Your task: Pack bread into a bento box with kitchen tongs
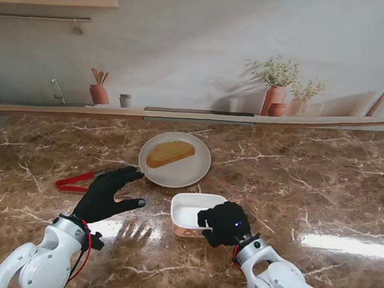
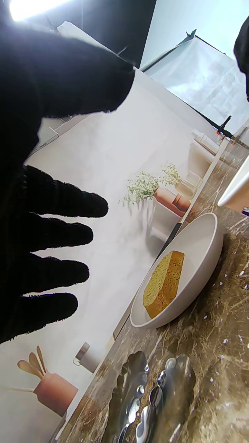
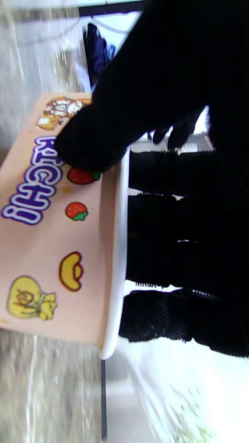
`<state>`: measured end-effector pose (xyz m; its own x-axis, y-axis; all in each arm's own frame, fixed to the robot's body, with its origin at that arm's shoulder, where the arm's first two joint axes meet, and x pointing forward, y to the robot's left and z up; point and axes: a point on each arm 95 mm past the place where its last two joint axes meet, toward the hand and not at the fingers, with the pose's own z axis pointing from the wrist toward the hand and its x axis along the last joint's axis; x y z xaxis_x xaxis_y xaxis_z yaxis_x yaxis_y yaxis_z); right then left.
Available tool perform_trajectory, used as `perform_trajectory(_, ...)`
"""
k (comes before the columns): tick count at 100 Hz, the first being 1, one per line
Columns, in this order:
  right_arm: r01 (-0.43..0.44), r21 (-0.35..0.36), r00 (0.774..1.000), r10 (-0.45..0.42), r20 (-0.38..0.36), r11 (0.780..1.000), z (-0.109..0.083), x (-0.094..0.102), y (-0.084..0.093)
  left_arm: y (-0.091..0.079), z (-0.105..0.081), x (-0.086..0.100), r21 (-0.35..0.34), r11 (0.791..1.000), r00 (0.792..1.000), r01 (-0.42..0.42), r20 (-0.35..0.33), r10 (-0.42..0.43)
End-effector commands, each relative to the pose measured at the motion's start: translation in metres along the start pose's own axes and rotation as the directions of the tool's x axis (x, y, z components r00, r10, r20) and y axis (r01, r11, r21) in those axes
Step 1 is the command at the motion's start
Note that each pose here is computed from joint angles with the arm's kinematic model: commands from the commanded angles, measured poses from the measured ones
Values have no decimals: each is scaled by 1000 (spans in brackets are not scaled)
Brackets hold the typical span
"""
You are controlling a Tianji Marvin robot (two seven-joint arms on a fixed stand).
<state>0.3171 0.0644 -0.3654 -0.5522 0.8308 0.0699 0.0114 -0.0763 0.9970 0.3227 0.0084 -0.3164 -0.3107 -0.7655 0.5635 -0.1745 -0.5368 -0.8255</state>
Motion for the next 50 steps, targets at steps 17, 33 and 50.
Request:
perform_trajectory(17,-65,52,997,68,-45,997,4,41,-16,2,-8,-3,-6,1000,1000,-6,20,6)
perform_trajectory(33,-81,74,994,86,-68,994,5,51,-19,-1,-10,-5,-1,1000,1000,-15,25,15)
perform_trajectory(50,-102,92,990,110,-85,990,3,50,-15,-2,-10,-7,2,1000,999,-22,29,22)
